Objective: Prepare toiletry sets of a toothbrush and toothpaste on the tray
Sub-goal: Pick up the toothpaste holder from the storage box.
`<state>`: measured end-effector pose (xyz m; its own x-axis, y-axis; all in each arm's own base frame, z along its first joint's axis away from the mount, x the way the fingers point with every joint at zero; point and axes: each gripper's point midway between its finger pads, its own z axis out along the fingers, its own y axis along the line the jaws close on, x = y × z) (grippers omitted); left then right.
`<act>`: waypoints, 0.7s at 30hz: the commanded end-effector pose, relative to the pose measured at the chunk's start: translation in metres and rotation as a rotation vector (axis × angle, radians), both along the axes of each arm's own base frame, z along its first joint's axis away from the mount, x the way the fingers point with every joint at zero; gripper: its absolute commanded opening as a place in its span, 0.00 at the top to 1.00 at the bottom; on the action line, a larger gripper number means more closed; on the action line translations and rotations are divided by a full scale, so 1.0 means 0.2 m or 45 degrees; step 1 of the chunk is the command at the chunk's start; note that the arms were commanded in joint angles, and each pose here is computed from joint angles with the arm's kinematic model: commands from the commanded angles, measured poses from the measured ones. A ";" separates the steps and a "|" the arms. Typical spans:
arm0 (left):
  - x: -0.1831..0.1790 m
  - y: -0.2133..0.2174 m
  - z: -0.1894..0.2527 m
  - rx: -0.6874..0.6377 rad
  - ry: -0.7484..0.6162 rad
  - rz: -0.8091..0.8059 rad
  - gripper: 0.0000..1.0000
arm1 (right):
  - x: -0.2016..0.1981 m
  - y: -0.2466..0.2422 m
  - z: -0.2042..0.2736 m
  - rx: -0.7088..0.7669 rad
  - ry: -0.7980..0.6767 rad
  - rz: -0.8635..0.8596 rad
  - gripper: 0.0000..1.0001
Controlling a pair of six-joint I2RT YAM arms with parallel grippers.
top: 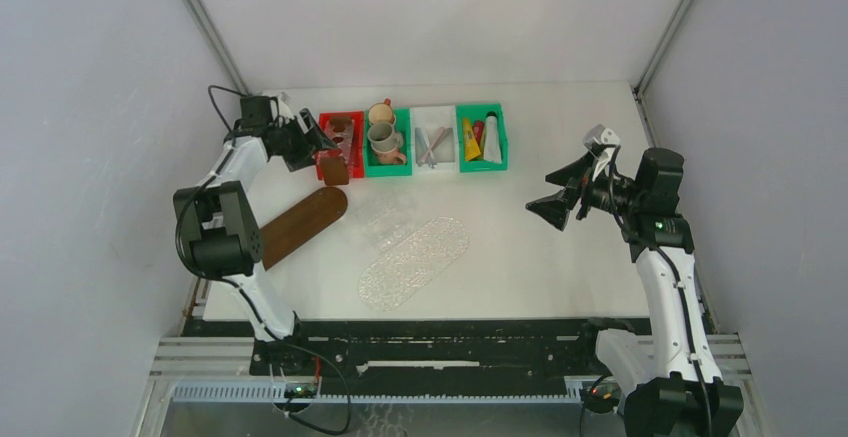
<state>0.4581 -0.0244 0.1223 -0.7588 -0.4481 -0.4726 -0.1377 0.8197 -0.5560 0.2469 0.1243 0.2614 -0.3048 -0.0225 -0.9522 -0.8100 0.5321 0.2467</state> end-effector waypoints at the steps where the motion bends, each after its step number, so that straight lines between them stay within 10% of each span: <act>1: 0.09 -0.02 0.14 -0.061 -0.099 -0.017 0.22 | 0.00 0.01 0.02 -0.022 -0.065 0.018 0.00; 21: 0.15 -0.15 0.18 -0.348 -0.153 -0.042 0.44 | 0.00 0.01 0.03 -0.027 -0.073 0.013 0.00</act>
<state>0.4767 -0.0502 0.1414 -0.7404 -0.5346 -0.4074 -0.0941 0.6826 -0.7247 0.2477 0.1244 0.2608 -0.2956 -0.0312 -0.9548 -0.8122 0.5344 0.2340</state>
